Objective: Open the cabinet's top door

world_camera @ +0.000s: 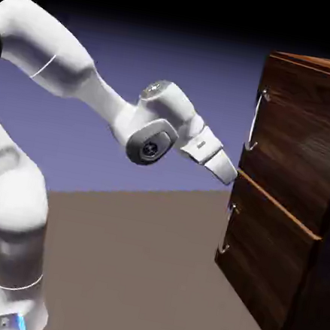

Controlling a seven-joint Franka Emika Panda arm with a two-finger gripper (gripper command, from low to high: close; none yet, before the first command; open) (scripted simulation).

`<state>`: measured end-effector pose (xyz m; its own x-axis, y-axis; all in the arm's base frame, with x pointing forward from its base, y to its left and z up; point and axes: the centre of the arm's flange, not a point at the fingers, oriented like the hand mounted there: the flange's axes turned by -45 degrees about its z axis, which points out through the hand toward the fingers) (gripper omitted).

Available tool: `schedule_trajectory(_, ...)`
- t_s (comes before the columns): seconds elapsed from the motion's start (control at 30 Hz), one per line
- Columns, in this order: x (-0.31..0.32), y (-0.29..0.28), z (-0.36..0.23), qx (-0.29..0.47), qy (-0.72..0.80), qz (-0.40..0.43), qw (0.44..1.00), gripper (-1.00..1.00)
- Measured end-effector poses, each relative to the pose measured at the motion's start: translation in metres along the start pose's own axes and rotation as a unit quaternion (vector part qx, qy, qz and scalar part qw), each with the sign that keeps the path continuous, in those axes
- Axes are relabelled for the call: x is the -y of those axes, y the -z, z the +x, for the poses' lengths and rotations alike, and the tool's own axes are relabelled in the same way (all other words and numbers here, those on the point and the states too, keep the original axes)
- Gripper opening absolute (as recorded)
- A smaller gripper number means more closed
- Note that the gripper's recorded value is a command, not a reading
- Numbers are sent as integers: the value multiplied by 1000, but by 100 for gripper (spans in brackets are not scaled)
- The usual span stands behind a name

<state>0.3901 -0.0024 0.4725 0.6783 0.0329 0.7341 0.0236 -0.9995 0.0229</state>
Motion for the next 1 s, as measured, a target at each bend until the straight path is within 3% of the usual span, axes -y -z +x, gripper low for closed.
schedule_trajectory(1.0,-9,77,55,-176,-52,-7,983,0)
